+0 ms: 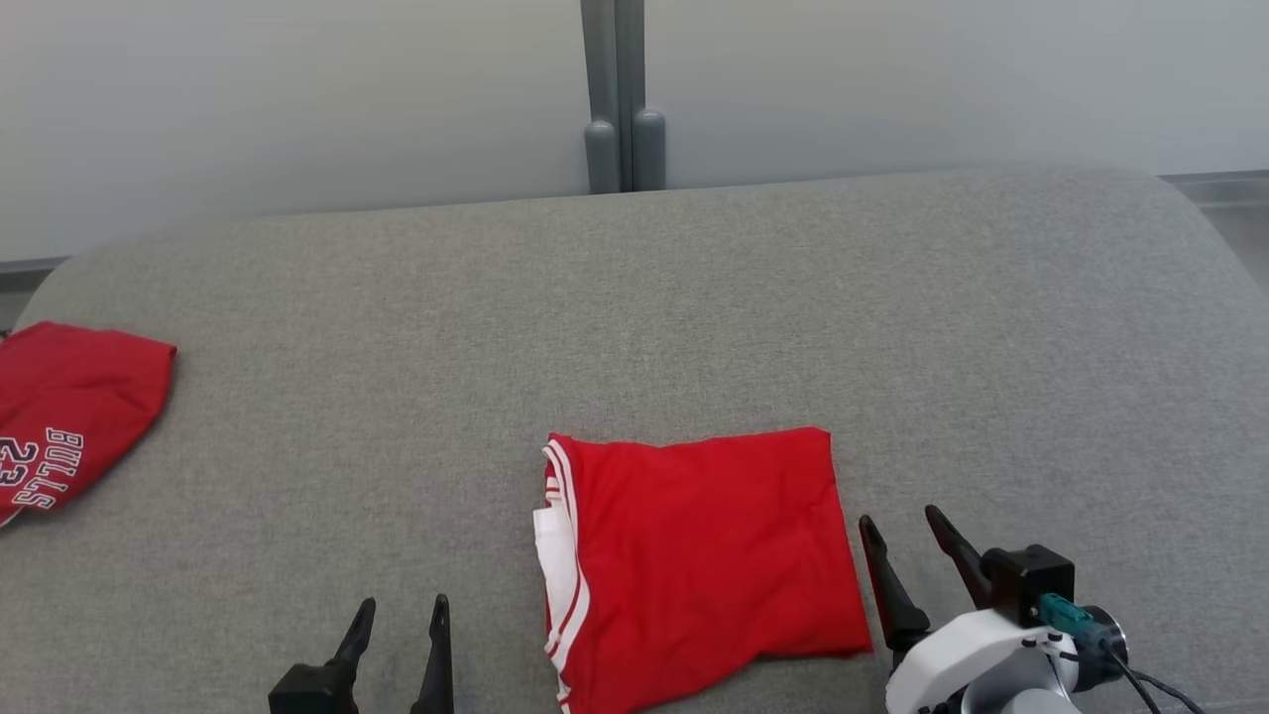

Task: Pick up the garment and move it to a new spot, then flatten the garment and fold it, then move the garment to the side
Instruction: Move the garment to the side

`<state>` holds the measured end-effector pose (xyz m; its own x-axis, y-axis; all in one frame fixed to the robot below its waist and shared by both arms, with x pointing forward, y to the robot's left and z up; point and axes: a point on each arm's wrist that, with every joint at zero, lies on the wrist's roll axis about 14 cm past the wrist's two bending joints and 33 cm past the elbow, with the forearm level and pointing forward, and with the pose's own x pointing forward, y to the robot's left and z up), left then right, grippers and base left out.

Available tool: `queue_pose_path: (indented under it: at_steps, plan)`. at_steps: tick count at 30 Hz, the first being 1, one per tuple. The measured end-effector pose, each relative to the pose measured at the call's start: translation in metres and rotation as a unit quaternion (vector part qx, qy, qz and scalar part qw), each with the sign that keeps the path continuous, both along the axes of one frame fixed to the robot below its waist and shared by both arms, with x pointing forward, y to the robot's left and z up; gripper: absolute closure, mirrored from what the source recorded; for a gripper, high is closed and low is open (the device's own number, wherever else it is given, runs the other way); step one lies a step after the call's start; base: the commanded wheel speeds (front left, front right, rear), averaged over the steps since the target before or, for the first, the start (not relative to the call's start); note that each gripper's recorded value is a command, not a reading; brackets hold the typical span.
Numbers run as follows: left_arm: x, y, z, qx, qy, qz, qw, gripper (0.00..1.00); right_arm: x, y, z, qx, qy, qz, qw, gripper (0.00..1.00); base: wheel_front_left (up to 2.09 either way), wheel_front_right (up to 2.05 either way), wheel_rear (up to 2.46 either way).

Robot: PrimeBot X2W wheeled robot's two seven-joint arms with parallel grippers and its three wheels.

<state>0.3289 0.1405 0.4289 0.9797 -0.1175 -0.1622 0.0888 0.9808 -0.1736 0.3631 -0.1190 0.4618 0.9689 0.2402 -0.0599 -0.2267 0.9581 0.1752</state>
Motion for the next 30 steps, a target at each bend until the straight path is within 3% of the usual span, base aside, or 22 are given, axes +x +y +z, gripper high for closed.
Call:
queue_pose_path:
  at_steps: [10,21,22,24,30]
  plan:
    - [0.010,0.008,-0.010,0.003,0.018,0.012,1.000,0.00,0.037,0.026,-0.035,0.021,0.068,0.029,0.997,0.00,0.00,0.00,0.00]
    - [0.005,0.022,-0.022,0.006,0.039,0.036,0.999,0.00,0.036,0.058,-0.080,0.060,0.162,0.059,0.983,0.00,0.00,0.00,0.00]
    - [0.005,0.022,-0.022,0.006,0.039,0.036,0.999,0.00,0.036,0.058,-0.080,0.060,0.162,0.059,0.983,0.09,0.00,0.00,0.00]
    - [0.005,0.023,-0.021,0.005,0.038,0.038,0.999,0.00,0.036,0.062,-0.079,0.064,0.163,0.064,0.982,1.00,0.00,0.00,0.00]
    - [0.007,0.021,-0.016,0.003,0.030,0.036,0.999,0.00,0.036,0.059,-0.077,0.061,0.160,0.068,0.983,1.00,0.00,0.00,0.00]
